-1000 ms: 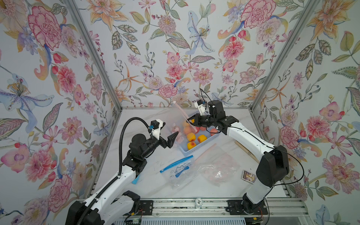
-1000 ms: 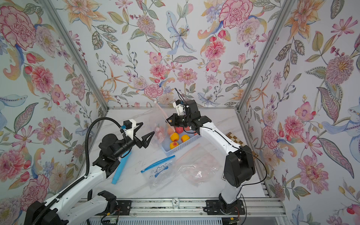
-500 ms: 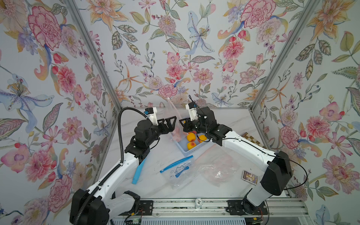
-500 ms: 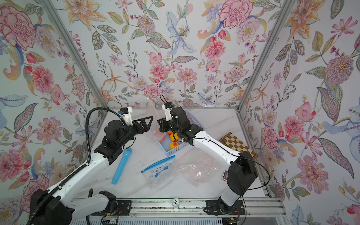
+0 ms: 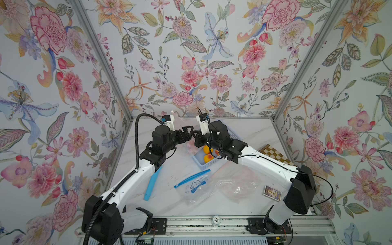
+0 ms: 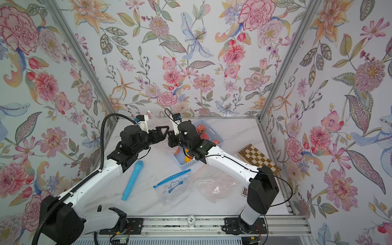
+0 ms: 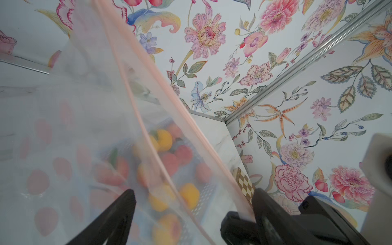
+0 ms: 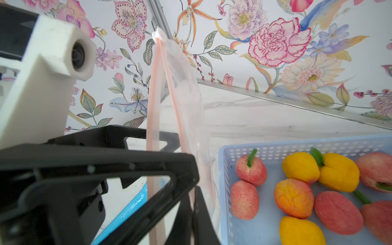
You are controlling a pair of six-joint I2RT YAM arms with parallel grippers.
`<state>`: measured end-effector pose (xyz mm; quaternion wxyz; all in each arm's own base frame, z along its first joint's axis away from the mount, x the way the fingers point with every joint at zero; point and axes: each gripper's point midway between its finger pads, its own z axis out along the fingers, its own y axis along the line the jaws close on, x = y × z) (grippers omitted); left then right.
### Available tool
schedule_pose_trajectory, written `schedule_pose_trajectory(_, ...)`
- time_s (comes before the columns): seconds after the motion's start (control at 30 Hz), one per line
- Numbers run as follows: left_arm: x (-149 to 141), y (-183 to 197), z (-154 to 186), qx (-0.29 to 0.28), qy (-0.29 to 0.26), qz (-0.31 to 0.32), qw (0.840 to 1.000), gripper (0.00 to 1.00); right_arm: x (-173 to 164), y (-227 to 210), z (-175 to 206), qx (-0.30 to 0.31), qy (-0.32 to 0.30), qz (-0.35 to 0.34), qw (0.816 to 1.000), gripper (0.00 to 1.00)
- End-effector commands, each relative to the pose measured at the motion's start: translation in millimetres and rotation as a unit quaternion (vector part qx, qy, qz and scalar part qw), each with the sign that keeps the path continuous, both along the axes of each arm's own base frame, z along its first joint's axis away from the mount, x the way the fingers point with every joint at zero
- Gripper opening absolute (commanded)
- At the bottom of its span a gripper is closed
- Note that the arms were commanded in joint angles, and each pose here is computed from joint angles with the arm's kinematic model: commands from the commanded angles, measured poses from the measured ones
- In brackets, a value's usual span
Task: Place the peach in a zip-top bag and seal the zipper
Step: Open the zipper of the food storage bag at the center of the board.
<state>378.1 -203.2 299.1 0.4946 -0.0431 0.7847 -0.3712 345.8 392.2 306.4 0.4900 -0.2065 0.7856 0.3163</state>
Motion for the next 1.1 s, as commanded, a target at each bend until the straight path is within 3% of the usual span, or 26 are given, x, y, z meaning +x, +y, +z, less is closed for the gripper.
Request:
schedule_pose_trajectory(0.0, -6, 6, -10, 0.002, 0.007, 0.011, 1.000, 0.86, 9, 1, 21, 0.023, -0.026, -0.015, 0.999, 0.00)
schedule_pose_trajectory(0.57, -14, 6, -11, -0.016, -0.008, 0.004, 1.000, 0.85, 8, 9, 22, 0.036, -0.014, -0.010, 0.999, 0.00)
schedule_pose_trajectory(0.77, -9, 2, -18, -0.018, 0.003, 0.000, 1.000, 0.66, 3, 10, 19, 0.021, -0.023, -0.013, 0.999, 0.00)
schedule_pose_trajectory(0.97, -5, 20, -25, 0.024, 0.027, 0.030, 0.999, 0.21, 21, -19, 0, -0.012, -0.002, -0.101, 0.995, 0.00)
schedule_pose_trajectory(1.07, -8, 36, -25, 0.076, 0.031, 0.056, 0.995, 0.09, 30, -35, -14, -0.016, 0.028, -0.139, 0.990, 0.00)
